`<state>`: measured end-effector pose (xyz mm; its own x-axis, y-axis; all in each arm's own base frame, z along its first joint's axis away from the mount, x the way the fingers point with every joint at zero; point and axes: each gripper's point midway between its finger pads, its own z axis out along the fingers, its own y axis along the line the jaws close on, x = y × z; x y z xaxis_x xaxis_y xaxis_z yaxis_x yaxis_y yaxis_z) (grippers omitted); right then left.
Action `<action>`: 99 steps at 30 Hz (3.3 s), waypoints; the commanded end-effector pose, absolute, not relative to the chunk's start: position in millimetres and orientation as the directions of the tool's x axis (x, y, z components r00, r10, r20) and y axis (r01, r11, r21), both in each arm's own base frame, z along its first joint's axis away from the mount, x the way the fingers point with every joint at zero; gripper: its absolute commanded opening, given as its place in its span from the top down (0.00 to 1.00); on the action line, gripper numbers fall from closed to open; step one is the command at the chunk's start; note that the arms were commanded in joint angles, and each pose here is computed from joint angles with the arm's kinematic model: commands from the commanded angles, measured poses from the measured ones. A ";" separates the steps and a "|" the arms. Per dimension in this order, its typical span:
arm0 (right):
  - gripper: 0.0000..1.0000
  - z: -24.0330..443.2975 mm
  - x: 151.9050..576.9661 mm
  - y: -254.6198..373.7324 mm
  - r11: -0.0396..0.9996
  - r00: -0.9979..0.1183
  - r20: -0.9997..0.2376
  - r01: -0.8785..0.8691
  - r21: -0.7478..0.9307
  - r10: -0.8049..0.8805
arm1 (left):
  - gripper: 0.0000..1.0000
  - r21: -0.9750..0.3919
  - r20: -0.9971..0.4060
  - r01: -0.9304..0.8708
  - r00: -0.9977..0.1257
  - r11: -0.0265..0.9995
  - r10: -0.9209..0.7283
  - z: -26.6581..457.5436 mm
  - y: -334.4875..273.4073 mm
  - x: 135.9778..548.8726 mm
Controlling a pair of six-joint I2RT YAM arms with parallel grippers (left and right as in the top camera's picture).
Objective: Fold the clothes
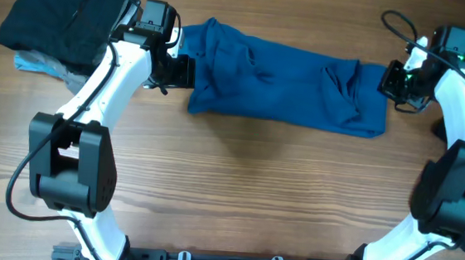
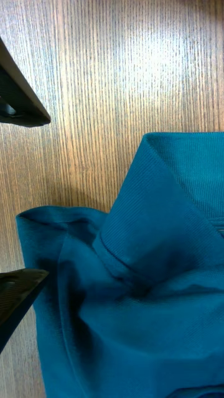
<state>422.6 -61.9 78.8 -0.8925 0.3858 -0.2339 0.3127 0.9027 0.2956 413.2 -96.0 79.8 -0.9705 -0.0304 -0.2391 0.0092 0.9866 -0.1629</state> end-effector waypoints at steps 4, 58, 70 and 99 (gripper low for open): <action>0.96 25.8 406.9 6.7 0.883 -0.959 -0.035 0.244 0.401 0.281 | 0.27 -0.177 -0.254 0.016 -0.967 0.984 -0.030 88.4 -97.7 413.5; 0.96 -22.9 328.3 -75.9 0.781 -0.781 0.001 0.624 -0.001 0.624 | 0.00 -0.330 -0.192 0.033 -0.981 0.943 -0.033 39.1 -125.2 428.7; 0.96 -22.6 323.6 -90.8 0.760 -0.761 -0.008 0.649 -0.029 0.649 | 0.00 -0.499 -0.182 0.038 -0.981 0.866 -0.061 -0.8 -138.5 451.0; 0.96 8.7 329.5 -92.6 0.791 -0.791 -0.024 0.611 -0.022 0.611 | 0.96 -0.582 -0.214 0.021 -0.968 0.813 -0.128 29.2 -145.4 472.2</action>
